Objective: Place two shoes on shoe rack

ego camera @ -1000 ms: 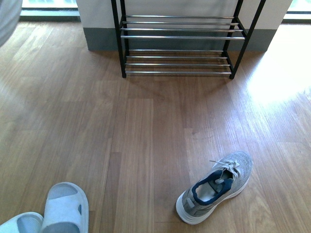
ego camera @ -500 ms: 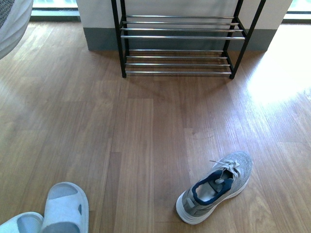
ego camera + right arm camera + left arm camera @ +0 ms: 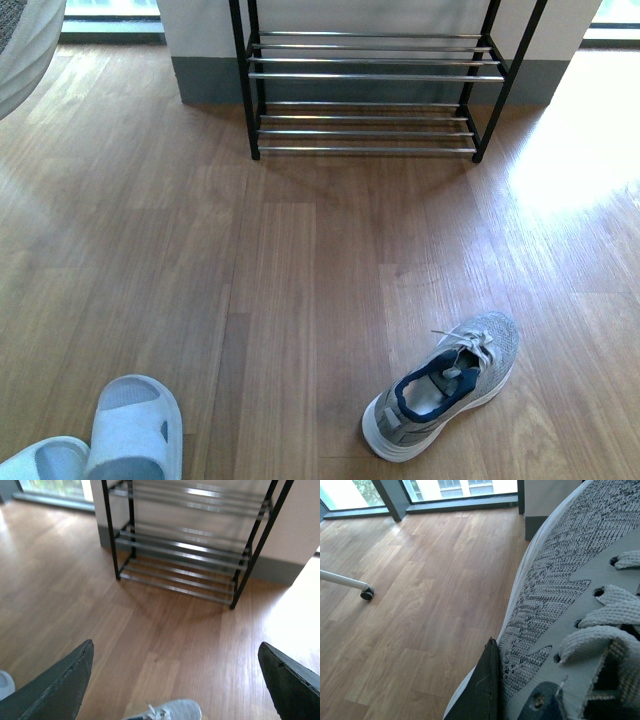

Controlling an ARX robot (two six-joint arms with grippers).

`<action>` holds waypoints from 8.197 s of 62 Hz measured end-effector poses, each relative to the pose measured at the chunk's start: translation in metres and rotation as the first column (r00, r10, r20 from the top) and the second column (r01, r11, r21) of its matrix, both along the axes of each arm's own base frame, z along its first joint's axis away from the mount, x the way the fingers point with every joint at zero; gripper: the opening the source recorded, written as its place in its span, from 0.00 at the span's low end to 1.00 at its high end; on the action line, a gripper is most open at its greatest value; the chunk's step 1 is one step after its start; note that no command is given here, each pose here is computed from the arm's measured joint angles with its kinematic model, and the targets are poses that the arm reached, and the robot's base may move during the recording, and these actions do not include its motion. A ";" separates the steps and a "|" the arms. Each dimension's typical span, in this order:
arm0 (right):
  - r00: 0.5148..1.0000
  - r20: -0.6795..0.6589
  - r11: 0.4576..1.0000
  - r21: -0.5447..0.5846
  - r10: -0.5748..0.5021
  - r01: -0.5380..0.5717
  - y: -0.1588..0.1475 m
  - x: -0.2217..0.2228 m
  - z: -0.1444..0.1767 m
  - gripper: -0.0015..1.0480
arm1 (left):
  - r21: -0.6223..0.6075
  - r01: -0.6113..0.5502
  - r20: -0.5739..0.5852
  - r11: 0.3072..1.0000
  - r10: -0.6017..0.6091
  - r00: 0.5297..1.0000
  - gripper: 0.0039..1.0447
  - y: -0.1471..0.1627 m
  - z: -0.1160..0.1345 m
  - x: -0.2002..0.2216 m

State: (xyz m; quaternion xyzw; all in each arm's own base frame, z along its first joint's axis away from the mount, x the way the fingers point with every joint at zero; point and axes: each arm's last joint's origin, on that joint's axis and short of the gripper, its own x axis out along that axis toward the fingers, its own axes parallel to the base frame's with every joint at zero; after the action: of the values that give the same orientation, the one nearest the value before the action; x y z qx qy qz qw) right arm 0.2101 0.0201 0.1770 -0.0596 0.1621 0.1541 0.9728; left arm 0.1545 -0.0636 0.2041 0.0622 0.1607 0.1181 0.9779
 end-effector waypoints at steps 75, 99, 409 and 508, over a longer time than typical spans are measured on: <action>0.425 -0.854 0.849 -0.037 -0.301 0.527 0.009 0.092 -0.258 0.91 | -0.001 0.002 0.000 1.000 -0.002 1.000 0.01 0.000 0.000 0.000; 0.423 -0.865 0.857 -0.015 -0.270 0.516 0.033 0.084 -0.267 0.91 | -0.001 0.002 0.000 1.000 -0.002 1.000 0.01 0.000 0.000 0.000; 0.969 0.239 0.961 -0.250 -0.057 0.118 -0.019 -0.066 0.017 0.01 | 0.000 0.005 -0.002 1.000 -0.005 1.000 0.01 0.000 -0.001 -0.001; 0.977 -0.191 0.982 0.143 -0.097 0.125 0.045 -0.008 0.041 0.01 | 0.001 0.002 -0.002 1.000 -0.002 1.000 0.01 0.000 -0.001 -0.001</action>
State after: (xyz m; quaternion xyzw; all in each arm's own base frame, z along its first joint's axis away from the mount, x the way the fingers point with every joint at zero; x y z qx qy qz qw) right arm 0.2025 0.0654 0.2177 0.0394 0.2415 0.1164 0.9626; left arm 0.1540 -0.0635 0.2030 0.0629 0.1617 0.1170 0.9778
